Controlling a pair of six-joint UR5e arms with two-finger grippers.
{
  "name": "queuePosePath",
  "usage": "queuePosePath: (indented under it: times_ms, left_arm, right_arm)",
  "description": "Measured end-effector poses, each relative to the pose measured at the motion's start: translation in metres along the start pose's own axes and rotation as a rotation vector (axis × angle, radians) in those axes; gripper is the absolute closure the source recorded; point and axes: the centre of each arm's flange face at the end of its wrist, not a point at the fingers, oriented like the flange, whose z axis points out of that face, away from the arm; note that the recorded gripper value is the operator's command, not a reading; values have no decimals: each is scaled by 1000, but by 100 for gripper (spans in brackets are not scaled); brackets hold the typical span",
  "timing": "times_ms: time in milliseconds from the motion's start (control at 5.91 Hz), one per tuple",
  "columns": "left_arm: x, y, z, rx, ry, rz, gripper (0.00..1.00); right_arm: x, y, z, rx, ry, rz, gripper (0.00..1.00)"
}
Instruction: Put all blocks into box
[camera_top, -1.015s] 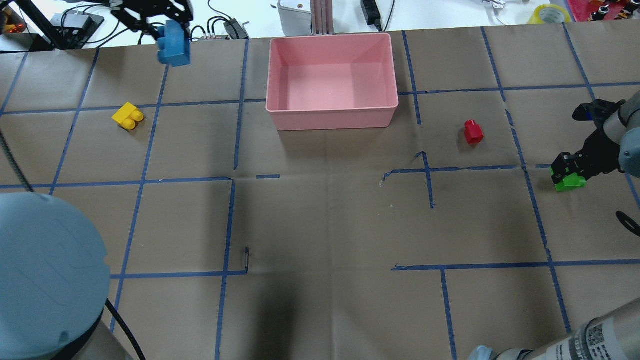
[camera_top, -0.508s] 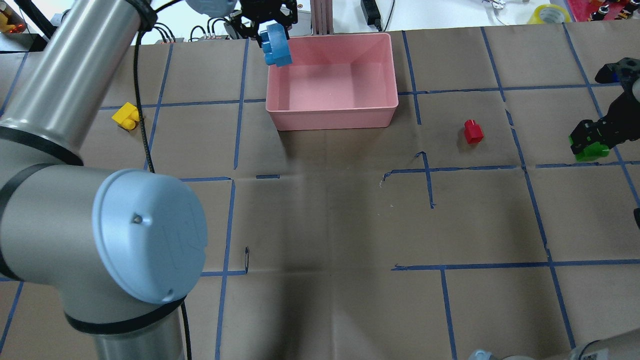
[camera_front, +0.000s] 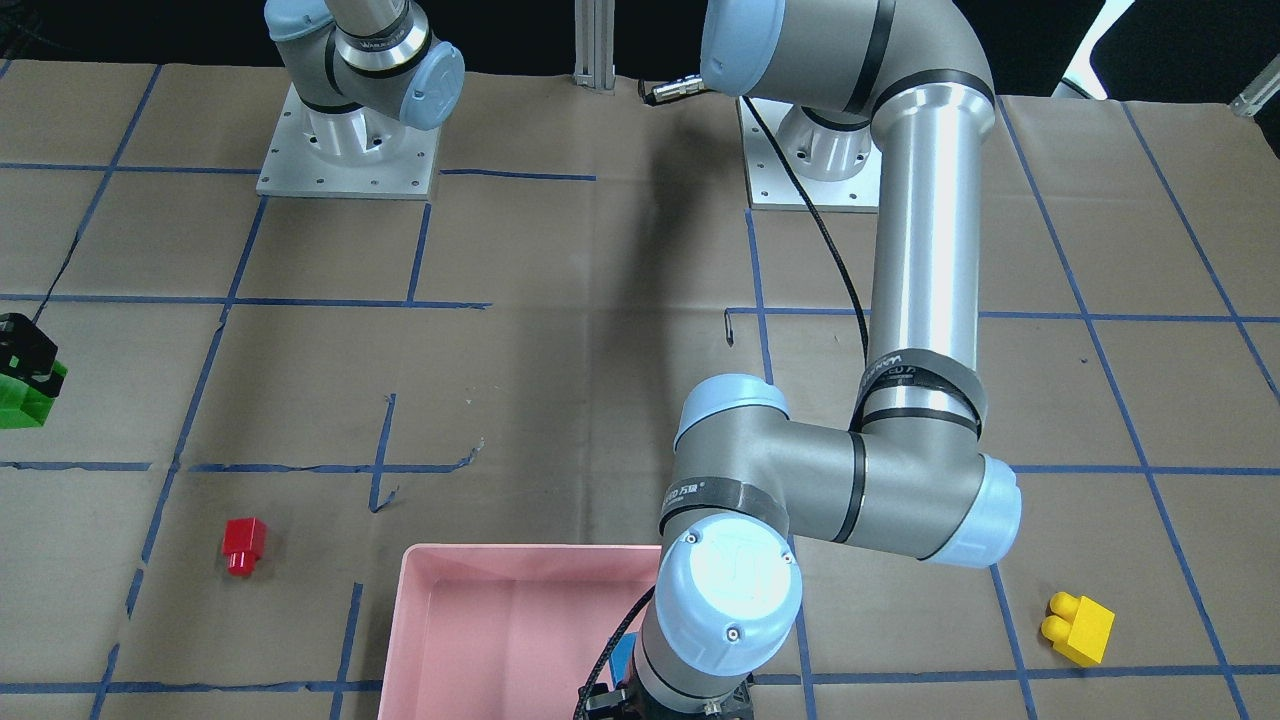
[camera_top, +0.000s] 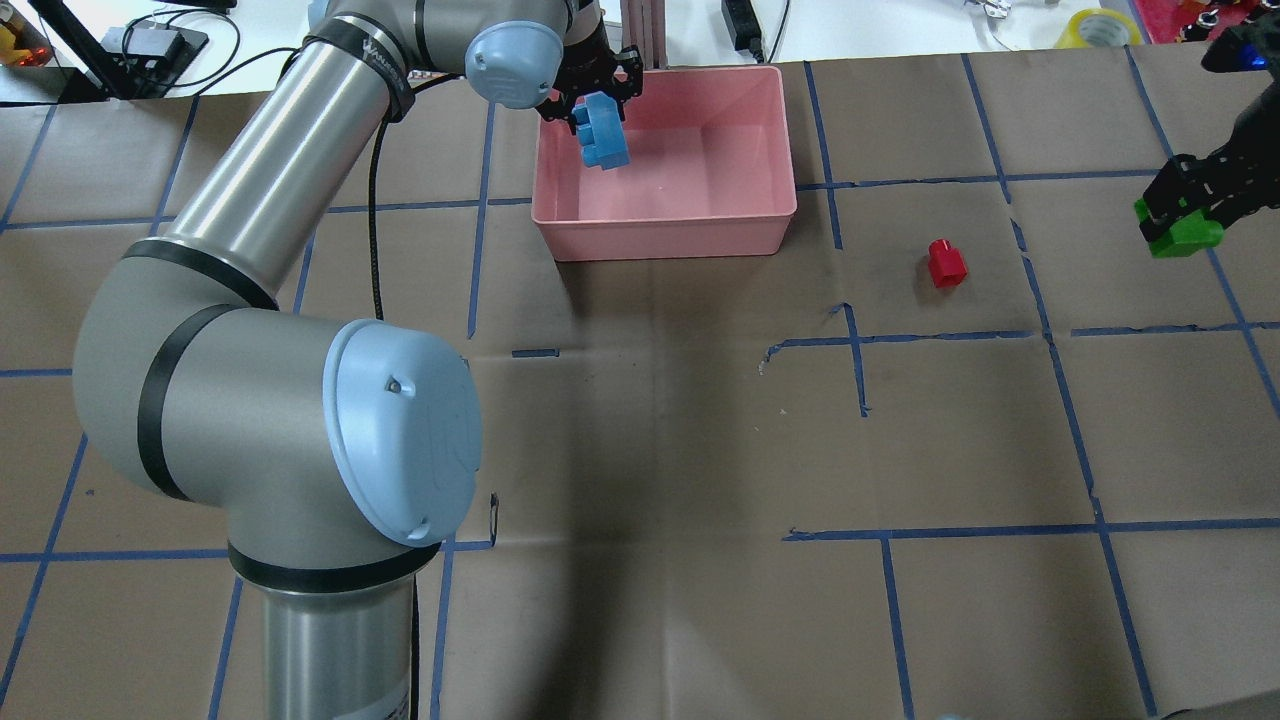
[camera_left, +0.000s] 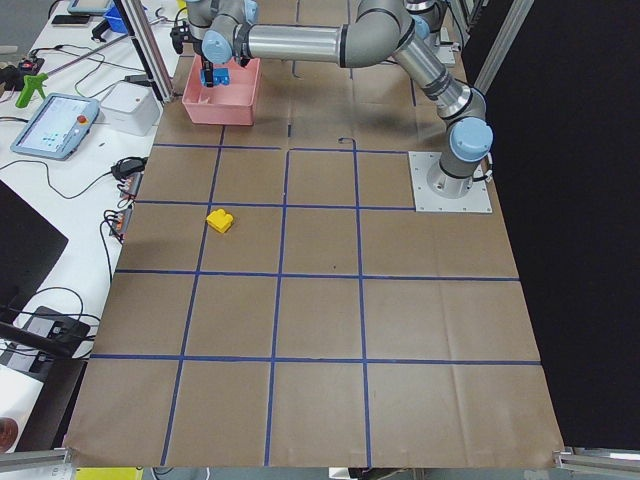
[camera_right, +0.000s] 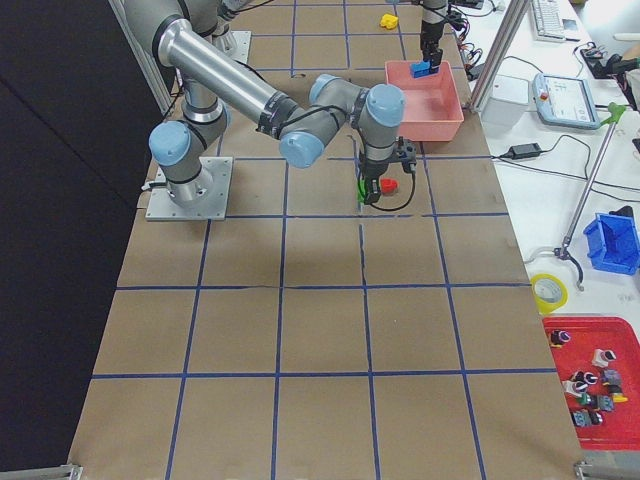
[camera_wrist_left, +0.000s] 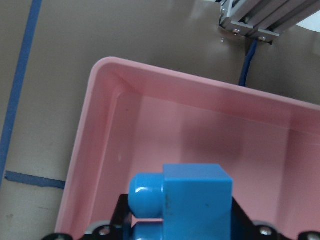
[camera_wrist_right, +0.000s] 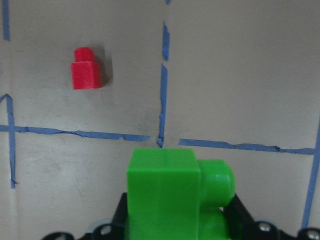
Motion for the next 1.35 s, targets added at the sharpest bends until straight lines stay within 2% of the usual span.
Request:
queuePosePath:
  times_ms: [338, 508, 677, 1015, 1354]
  left_arm:
    - [10, 5, -17, 32, -19, -1, 1]
    - [8, 6, -49, 51, -18, 0, 1]
    - [-10, 4, -97, 59, -20, -3, 1]
    - [-104, -14, -181, 43, -34, 11, 1]
    - [-221, -31, -205, 8, -58, 101, 1]
  right_arm:
    - [-58, -20, -18, 2, -50, 0, 93]
    - [-87, -28, -23, 4, -90, 6, 93]
    - [-123, -41, -24, 8, -122, -7, 93]
    - [-210, -84, -18, 12, -148, -81, 93]
    - [-314, -151, -1, 35, -224, -107, 90]
